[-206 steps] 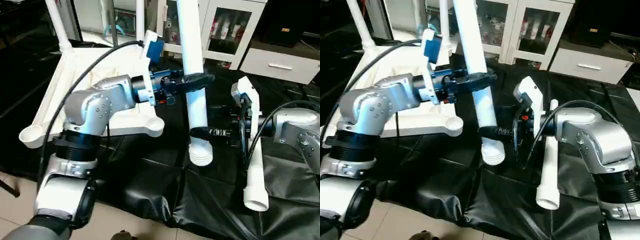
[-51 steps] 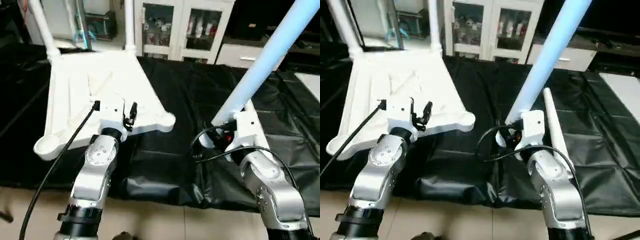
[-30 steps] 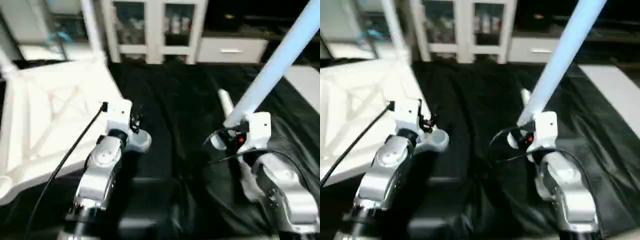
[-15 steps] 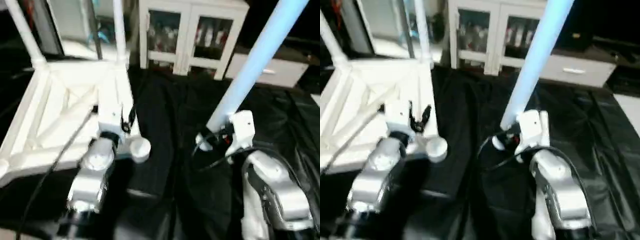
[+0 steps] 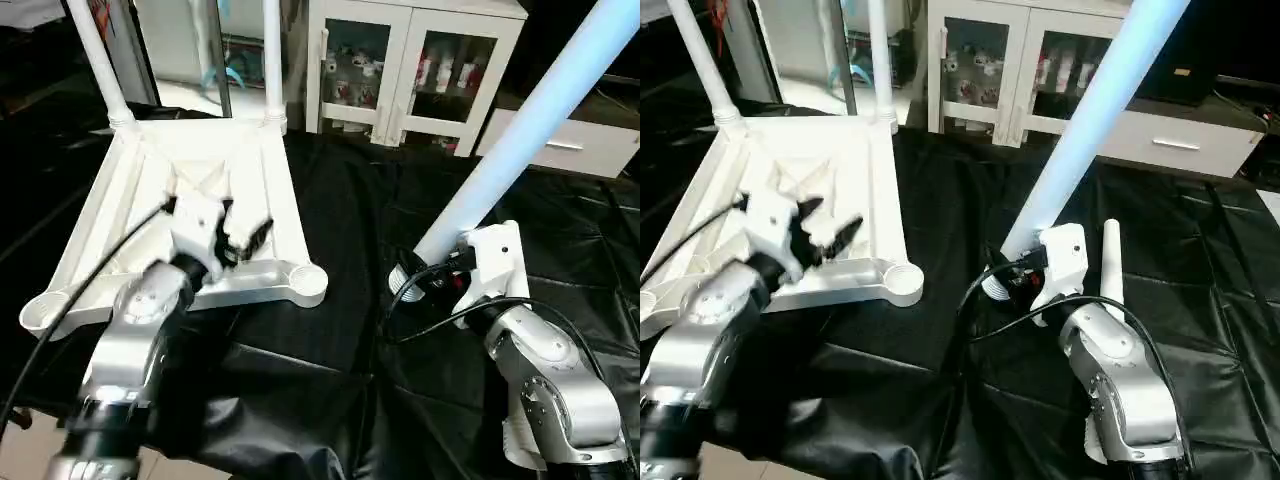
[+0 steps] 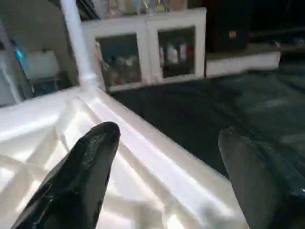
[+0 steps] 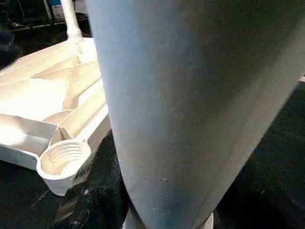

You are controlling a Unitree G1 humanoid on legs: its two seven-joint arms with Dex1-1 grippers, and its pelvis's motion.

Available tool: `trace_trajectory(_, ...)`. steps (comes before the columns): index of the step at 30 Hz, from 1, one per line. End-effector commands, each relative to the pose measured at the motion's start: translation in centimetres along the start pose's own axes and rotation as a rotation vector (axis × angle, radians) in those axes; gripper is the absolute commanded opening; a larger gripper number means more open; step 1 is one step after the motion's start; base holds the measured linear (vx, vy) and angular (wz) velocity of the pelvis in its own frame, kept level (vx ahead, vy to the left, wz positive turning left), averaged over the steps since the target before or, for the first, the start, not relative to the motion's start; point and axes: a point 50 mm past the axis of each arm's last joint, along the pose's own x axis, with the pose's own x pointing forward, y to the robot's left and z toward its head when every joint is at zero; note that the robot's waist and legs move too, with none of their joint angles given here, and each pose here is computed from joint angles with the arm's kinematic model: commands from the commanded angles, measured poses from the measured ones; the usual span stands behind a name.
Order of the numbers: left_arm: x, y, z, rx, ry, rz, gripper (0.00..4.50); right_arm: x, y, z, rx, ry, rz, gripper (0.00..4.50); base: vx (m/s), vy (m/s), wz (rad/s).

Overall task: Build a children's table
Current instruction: Pick table leg

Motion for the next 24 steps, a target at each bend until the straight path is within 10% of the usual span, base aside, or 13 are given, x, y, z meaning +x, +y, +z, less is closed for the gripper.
trace_trajectory(1, 0.4, -0.9, -0.4, -0.084, -0.005, -0.120, 3.95, 0.1, 0.0, 0.7, -0.009, -0.021, 0.028, 1.88, 0.000, 0.000, 0.00)
trace_trajectory(8, -1.3, -1.1, -3.8, 0.003, 0.307, -0.576, 4.47, 0.2, -0.3, 1.9, -0.049, -0.010, 0.166, 1.88, 0.007, 0.003, -0.01)
trace_trajectory(24, -0.8, 2.1, -3.8, 0.128, 0.458, -0.711, 4.47, -0.7, -0.5, 2.4, -0.091, 0.058, 0.349, 1.88, 0.010, -0.001, 0.00)
